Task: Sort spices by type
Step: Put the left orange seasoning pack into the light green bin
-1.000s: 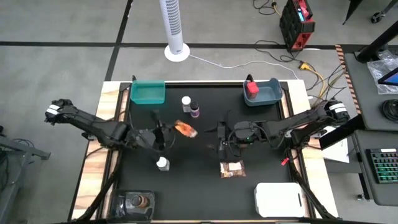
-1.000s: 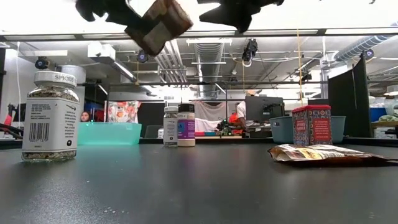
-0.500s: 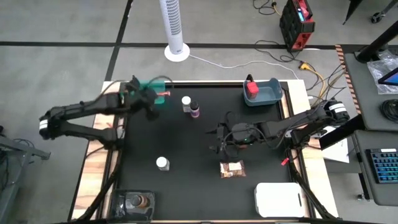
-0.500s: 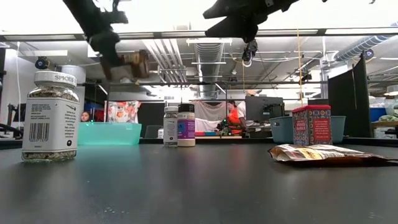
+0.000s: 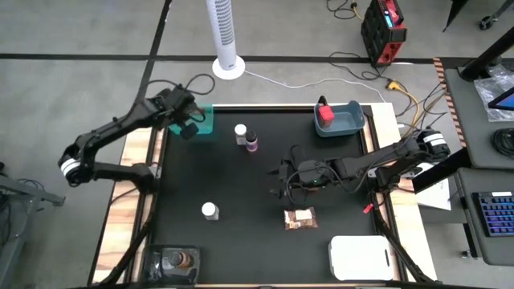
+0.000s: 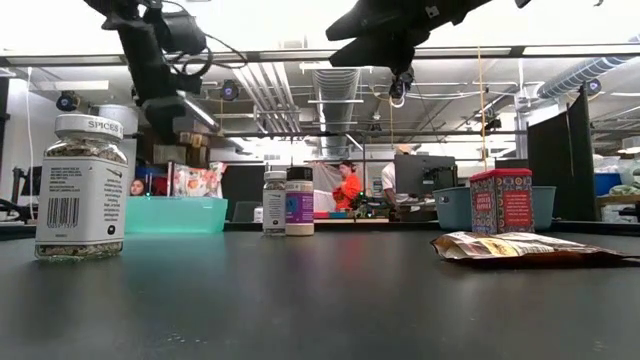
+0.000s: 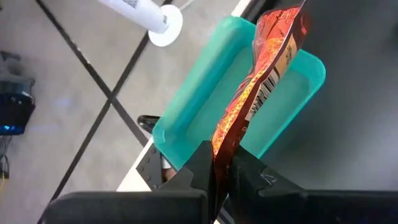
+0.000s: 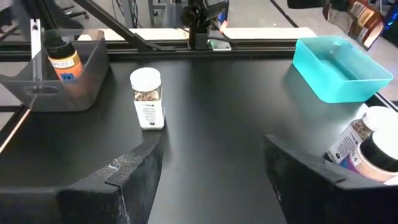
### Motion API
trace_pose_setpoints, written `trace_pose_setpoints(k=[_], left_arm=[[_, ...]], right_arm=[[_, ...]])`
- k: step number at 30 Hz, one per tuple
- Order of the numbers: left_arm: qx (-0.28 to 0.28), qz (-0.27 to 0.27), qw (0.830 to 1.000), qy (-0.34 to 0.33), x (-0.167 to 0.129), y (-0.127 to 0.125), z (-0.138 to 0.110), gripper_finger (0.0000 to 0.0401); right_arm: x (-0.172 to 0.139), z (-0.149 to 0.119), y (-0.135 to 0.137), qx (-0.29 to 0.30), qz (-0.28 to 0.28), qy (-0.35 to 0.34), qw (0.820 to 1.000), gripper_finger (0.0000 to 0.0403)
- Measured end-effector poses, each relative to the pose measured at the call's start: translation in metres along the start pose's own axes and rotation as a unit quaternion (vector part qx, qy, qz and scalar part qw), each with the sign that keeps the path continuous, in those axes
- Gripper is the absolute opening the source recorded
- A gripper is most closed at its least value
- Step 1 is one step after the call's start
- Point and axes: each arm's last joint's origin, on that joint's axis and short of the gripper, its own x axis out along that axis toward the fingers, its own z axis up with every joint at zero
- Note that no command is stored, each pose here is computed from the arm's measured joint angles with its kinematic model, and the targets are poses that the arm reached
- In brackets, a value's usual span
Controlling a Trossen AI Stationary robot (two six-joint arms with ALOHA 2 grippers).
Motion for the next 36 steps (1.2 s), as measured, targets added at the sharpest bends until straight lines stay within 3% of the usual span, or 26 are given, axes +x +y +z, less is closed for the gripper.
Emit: trace_pose_setpoints(k=[11,19,28,36], left_arm=[[0.052,-0.016,0.996,0.069,0.037,-0.014,0.010,0.0006],[0.071,0.025,0.991,0.111,0.057,-0.011,0.022,0.0018],[0.058,0.033,0.991,0.120,0.070,0.004,0.038,0.0022],[0.048,0.038,0.993,0.103,0.067,0.009,0.044,0.0049]], right_arm=[[0.000,0.000,-0.001,0.010,-0.001,0.001,1.000,0.0283],[0.000,-0.001,-0.001,0.014,-0.001,0.002,1.000,0.0271],[0.000,-0.002,-0.001,0.012,-0.001,0.009,1.000,0.0258],[0.000,-0.004,-0.001,0.017,-0.002,0.017,1.000,0.0277]])
